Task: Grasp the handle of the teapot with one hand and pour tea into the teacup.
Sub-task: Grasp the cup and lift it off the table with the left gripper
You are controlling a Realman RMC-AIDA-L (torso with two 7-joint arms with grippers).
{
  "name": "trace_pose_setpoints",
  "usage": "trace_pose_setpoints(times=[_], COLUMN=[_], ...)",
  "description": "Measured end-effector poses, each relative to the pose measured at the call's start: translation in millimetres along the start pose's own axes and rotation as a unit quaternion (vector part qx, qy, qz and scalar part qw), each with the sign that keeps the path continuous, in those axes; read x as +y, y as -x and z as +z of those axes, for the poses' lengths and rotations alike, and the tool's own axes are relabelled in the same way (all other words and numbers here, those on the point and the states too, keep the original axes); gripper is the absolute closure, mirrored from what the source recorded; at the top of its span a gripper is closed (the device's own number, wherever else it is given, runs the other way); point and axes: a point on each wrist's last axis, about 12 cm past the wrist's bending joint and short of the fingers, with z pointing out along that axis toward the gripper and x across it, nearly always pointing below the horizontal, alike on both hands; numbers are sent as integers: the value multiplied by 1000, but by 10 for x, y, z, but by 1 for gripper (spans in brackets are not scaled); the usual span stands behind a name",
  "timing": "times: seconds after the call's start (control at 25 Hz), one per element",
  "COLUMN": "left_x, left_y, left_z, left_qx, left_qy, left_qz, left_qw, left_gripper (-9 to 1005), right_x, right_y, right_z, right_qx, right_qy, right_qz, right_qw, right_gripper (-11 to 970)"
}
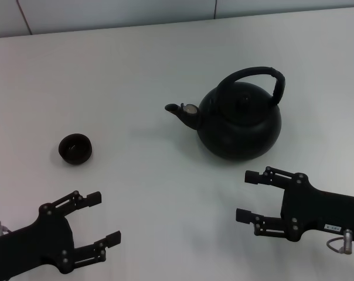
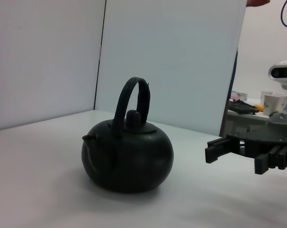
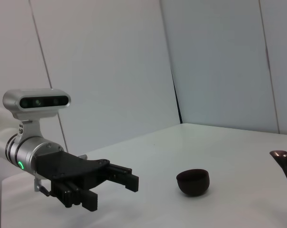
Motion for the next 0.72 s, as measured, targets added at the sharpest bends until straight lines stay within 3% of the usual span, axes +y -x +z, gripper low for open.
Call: trace_pose_setpoints(times=[0.32,0.72], left_x=[10,176], left_y=[10,-2], left_z=[-46,-326], left_qx=[-20,-65], left_qy=[28,193], left_qz=[-2,19], left_qw=[999,979], left_gripper=[155,155], right_x=[0,0], right_y=[2,3], right_z=[6,3], right_qx=[0,-1], right_qy=[1,1], right_qz=[1,1], right_qw=[1000,1000], right_gripper=[169,170])
